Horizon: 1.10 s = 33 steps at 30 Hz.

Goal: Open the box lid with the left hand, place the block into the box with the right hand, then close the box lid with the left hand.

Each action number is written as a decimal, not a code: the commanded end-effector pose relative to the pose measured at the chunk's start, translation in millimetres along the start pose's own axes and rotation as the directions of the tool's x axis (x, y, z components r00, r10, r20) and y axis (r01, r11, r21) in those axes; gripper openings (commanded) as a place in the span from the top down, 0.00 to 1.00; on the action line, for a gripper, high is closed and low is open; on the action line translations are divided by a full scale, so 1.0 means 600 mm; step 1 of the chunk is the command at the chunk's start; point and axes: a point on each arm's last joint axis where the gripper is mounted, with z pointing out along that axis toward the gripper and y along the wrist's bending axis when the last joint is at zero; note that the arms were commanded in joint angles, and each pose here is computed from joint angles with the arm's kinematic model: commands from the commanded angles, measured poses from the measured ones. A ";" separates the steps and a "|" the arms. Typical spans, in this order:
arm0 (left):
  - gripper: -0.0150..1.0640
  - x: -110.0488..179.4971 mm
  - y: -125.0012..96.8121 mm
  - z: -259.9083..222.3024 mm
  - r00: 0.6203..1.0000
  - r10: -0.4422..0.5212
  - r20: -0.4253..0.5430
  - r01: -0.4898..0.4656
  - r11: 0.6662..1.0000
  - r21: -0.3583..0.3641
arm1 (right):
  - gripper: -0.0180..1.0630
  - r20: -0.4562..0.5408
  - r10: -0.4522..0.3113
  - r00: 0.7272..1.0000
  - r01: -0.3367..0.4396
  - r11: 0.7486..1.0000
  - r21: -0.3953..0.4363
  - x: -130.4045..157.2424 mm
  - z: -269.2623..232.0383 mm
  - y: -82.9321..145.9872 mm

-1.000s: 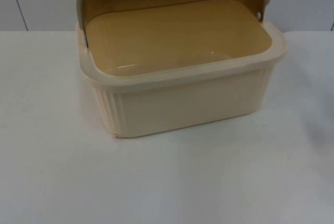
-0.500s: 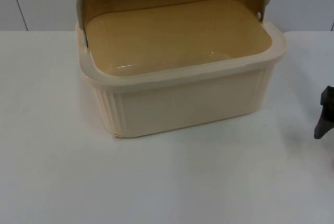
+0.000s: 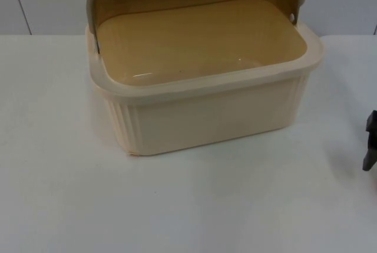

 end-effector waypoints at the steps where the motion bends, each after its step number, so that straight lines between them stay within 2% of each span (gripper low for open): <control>1: 0.05 -0.005 -0.001 -0.004 1.000 -0.004 0.014 0.004 1.000 0.003 | 0.06 -0.026 -0.009 1.000 0.010 1.000 0.020 0.011 0.005 -0.006; 3: 0.05 -0.005 -0.001 -0.004 1.000 -0.004 0.014 0.004 1.000 0.003 | 0.19 -0.033 0.001 0.999 0.000 1.000 0.025 0.015 0.008 -0.009; 5: 0.05 -0.004 -0.001 -0.004 1.000 -0.008 0.014 0.008 1.000 0.003 | 0.45 -0.034 -0.011 0.999 0.012 0.999 0.033 0.016 0.008 -0.011; 6: 0.05 -0.004 -0.001 -0.004 1.000 -0.008 0.014 0.008 1.000 0.003 | 0.45 -0.034 -0.011 0.999 0.012 0.999 0.033 0.016 0.008 -0.011; 8: 0.05 -0.004 -0.001 -0.004 1.000 -0.008 0.014 0.008 1.000 0.003 | 0.85 -0.033 -0.001 0.999 0.002 0.999 0.035 0.016 0.008 -0.011; 9: 0.05 -0.004 -0.001 -0.004 1.000 -0.008 0.014 0.008 1.000 0.003 | 0.98 -0.031 0.014 0.999 -0.013 0.999 0.037 0.016 0.008 -0.011; 13: 0.05 -0.004 -0.001 -0.004 1.000 -0.008 0.014 0.008 1.000 0.003 | 0.96 -0.031 0.009 0.999 -0.008 0.999 0.037 0.016 0.008 -0.011; 19: 0.05 -0.004 -0.001 -0.004 1.000 -0.008 0.014 0.008 1.000 0.003 | 0.95 -0.003 -0.082 0.997 0.082 0.994 0.072 -0.001 -0.011 -0.009; 24: 0.05 -0.005 -0.001 -0.004 1.000 -0.011 0.016 0.011 1.000 0.003 | 0.95 0.079 -0.151 0.985 0.143 0.985 0.093 -0.031 -0.063 0.001; 27: 0.05 -0.007 -0.002 -0.004 0.999 -0.017 0.028 0.016 1.000 0.008 | 0.95 0.164 -0.216 0.962 0.199 0.974 0.112 -0.056 -0.110 0.010; 28: 0.05 -0.007 -0.002 -0.004 0.999 -0.017 0.028 0.016 1.000 0.008 | 0.95 0.164 -0.216 0.962 0.199 0.974 0.112 -0.056 -0.110 0.010; 31: 0.05 -0.007 -0.002 -0.004 0.999 -0.018 0.028 0.017 1.000 0.009 | 0.95 0.243 -0.241 0.939 0.218 0.969 0.118 -0.078 -0.148 0.018; 33: 0.05 -0.007 -0.002 -0.004 0.999 -0.019 0.028 0.019 1.000 0.010 | 0.95 0.263 -0.219 0.939 0.196 0.974 0.112 -0.088 -0.164 0.024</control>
